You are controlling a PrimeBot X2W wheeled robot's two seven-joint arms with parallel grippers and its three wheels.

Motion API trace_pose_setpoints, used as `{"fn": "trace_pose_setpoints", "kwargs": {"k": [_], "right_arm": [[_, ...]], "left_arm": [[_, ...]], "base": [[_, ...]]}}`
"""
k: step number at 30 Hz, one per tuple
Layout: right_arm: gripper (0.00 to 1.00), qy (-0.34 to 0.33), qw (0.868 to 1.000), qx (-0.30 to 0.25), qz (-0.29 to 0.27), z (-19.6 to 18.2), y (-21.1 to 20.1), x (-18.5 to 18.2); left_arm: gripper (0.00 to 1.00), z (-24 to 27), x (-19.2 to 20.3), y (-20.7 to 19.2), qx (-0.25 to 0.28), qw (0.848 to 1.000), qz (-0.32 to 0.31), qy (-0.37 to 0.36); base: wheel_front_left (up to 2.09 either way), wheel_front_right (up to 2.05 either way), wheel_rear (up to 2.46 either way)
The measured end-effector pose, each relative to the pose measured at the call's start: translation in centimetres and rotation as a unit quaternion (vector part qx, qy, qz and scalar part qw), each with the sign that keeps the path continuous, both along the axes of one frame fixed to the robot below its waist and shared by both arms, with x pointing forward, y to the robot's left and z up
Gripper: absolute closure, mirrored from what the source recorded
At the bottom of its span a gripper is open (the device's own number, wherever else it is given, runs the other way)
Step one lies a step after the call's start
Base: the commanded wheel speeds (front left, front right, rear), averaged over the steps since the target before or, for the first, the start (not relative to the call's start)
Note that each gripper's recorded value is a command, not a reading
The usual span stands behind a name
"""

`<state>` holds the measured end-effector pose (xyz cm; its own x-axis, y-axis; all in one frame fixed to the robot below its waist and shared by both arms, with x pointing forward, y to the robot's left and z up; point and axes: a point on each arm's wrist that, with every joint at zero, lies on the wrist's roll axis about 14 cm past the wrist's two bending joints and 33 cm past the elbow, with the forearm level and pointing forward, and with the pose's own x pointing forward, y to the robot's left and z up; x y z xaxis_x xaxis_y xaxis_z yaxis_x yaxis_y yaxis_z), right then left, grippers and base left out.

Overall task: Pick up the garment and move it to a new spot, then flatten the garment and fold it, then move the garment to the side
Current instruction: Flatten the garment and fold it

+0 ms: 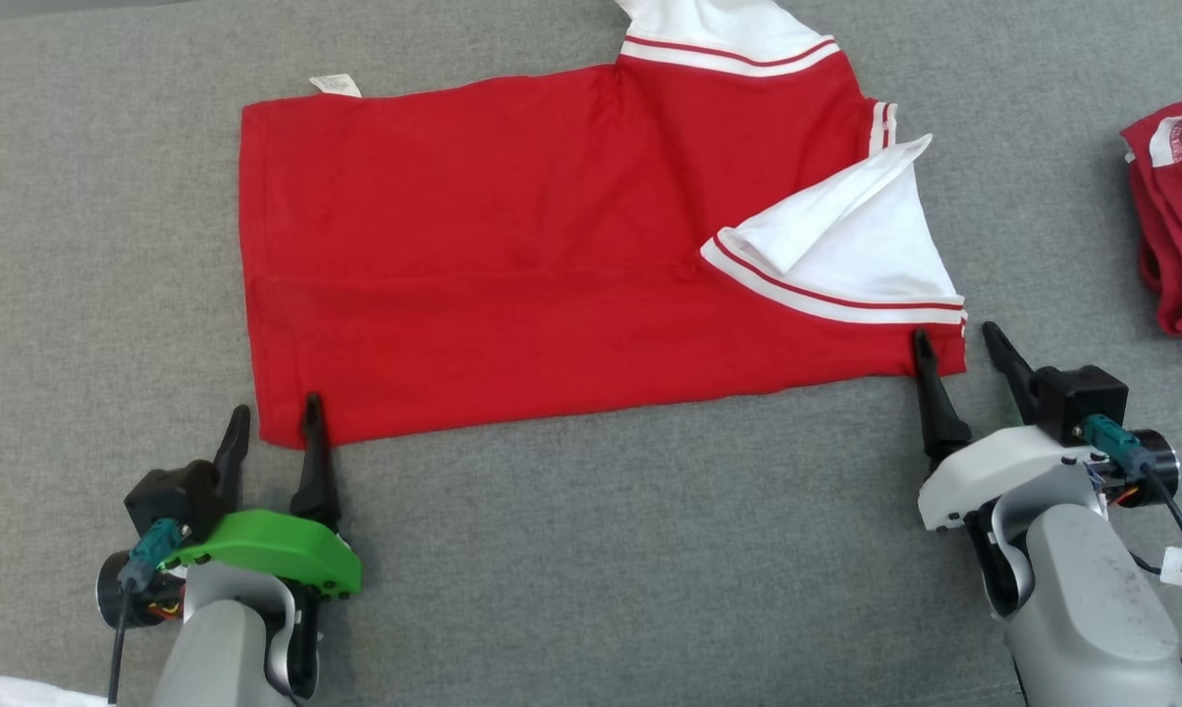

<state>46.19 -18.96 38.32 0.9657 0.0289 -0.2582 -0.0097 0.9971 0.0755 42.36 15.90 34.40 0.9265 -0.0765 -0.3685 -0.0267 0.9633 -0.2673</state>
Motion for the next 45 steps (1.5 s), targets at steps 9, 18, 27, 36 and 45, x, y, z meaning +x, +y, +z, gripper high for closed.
{"fn": "trace_pose_setpoints", "kwargs": {"k": [9, 18, 27, 36, 45], "right_arm": [[1.0, 0.0, 1.0, 0.031, 0.0, 0.3, 1.0, 0.7], [1.0, -0.091, 0.994, 0.057, -0.011, 6.6, 0.7, 2.2], [1.0, -0.089, 0.993, 0.077, -0.021, 7.2, -0.1, -1.9], [0.12, -0.022, 0.995, 0.088, -0.038, 3.0, -0.8, -7.5], [0.0, -0.061, 0.996, 0.067, -0.017, 5.2, -0.2, -3.2]], "left_arm": [[1.0, -0.2, 0.0, -0.8, -0.008, 1.0, -0.014, 0.007], [1.0, 5.3, 1.5, -0.5, -0.024, 0.997, 0.0, -0.071], [1.0, 5.9, -3.3, 0.0, -0.032, 0.997, 0.011, -0.069], [0.54, 2.9, -9.3, 0.0, -0.03, 0.999, 0.023, -0.01], [0.0, 6.0, -3.8, 0.9, -0.012, 0.997, 0.031, -0.068]], "base": [[0.0, 0.0, 0.0], [0.0, 0.0, 0.0], [0.0, 0.0, 0.0], [0.0, 0.0, 0.0], [0.0, 0.0, 0.0]]}}
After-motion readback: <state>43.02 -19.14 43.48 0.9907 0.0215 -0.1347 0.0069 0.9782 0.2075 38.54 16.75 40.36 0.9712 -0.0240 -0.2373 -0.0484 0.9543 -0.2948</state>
